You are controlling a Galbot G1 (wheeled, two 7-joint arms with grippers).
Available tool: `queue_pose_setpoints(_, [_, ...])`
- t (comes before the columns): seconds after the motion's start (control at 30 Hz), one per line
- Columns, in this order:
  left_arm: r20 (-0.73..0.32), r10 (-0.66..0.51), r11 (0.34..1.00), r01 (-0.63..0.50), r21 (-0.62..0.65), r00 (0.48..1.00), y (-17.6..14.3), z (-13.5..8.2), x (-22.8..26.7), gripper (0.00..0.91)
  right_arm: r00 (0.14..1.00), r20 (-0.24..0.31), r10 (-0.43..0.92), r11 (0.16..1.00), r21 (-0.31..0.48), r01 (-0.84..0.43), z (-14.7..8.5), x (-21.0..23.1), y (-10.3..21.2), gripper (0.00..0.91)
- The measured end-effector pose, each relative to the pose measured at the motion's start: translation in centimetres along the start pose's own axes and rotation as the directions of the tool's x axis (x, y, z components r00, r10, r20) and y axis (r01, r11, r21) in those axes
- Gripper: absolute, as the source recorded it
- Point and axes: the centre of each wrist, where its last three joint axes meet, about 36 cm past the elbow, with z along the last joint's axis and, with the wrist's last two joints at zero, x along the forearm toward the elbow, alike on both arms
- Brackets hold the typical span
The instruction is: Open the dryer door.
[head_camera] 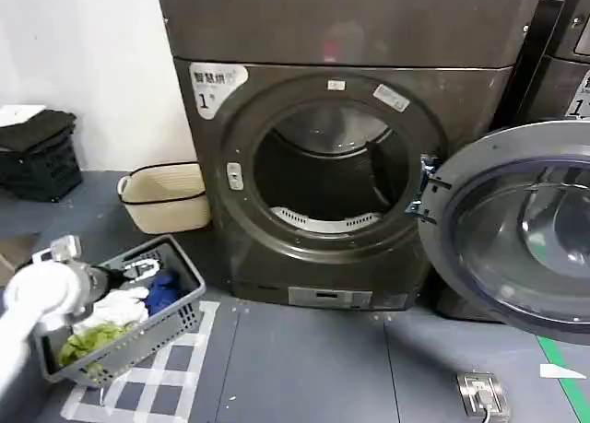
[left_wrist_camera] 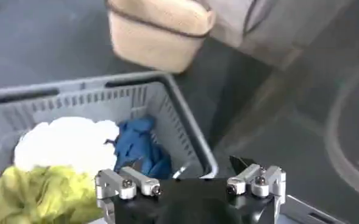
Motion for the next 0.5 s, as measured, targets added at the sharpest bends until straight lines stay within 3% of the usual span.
queue_pose_setpoints(0.27, [-0.091, -0.056, 0.987, 0.069, 0.144, 0.994, 3.8, -2.6, -0.9, 0.907, 1.0, 0.006, -0.007, 1.0, -0.002, 0.007, -0.1, 0.0, 0.2, 0.907])
queue_pose_setpoints(0.5, [-0.126, -0.021, 0.967, 0.052, 0.249, 0.992, 6.0, -4.5, -0.6, 0.907, 1.0, 0.007, -0.015, 1.0, -0.009, 0.015, 0.4, 0.1, 0.5, 0.907])
